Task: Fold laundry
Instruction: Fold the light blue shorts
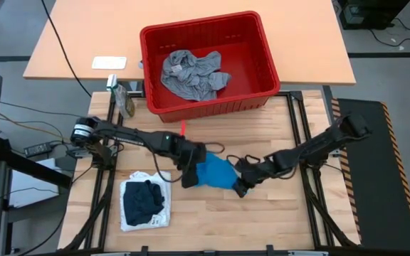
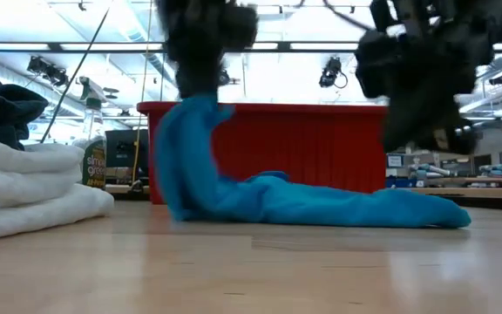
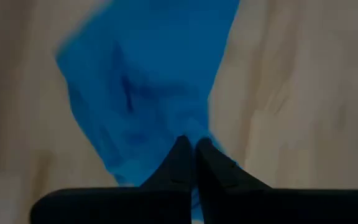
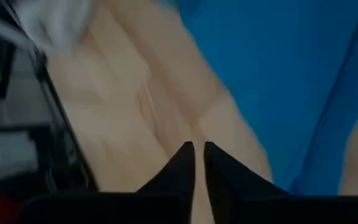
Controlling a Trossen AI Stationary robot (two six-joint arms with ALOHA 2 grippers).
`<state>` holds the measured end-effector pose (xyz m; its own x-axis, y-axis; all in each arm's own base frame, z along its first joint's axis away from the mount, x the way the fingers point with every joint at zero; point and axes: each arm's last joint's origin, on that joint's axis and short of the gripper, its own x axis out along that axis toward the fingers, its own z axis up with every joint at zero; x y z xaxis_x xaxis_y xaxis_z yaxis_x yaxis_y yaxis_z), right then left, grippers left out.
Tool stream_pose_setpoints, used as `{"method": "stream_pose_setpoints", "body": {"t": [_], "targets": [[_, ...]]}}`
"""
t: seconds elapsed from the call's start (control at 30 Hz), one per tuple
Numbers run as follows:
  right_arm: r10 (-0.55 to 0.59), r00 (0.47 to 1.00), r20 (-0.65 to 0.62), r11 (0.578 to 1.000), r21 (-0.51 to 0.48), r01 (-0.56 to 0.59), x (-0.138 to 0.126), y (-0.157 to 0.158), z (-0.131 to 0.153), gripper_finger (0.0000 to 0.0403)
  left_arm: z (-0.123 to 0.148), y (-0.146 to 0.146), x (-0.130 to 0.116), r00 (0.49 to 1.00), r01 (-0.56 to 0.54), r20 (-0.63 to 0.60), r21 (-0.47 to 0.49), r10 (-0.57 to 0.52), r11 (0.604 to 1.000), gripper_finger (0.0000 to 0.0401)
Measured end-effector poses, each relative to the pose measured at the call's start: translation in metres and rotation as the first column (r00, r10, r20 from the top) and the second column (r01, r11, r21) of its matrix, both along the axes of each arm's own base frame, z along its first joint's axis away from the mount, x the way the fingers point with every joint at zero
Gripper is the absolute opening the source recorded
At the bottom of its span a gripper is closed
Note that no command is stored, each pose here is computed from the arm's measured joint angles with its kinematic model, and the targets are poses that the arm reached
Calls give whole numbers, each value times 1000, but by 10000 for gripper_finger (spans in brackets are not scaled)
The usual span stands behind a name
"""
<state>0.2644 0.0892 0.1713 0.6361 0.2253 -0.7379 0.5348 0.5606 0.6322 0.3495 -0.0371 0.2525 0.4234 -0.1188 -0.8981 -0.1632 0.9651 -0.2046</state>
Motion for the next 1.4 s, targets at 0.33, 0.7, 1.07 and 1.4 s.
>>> {"method": "stream_pose_setpoints", "body": {"t": [0.33,0.7,1.07,1.4], "targets": [[-224,970,97,936,-254,242,28,-86,-14,209,-66,-9,-20,979,-189,-97,-138,177,972,7],[-114,977,182,993,10,114,56,-134,-61,232,-68,-7,-20,954,-296,-93,-113,287,948,7],[-113,953,281,993,43,106,83,-141,-64,77,-67,-6,-22,946,-317,-105,-97,307,943,7],[-77,943,322,978,-162,135,57,-122,16,7,-14,0,-52,947,-320,-3,-88,320,944,7]]}}
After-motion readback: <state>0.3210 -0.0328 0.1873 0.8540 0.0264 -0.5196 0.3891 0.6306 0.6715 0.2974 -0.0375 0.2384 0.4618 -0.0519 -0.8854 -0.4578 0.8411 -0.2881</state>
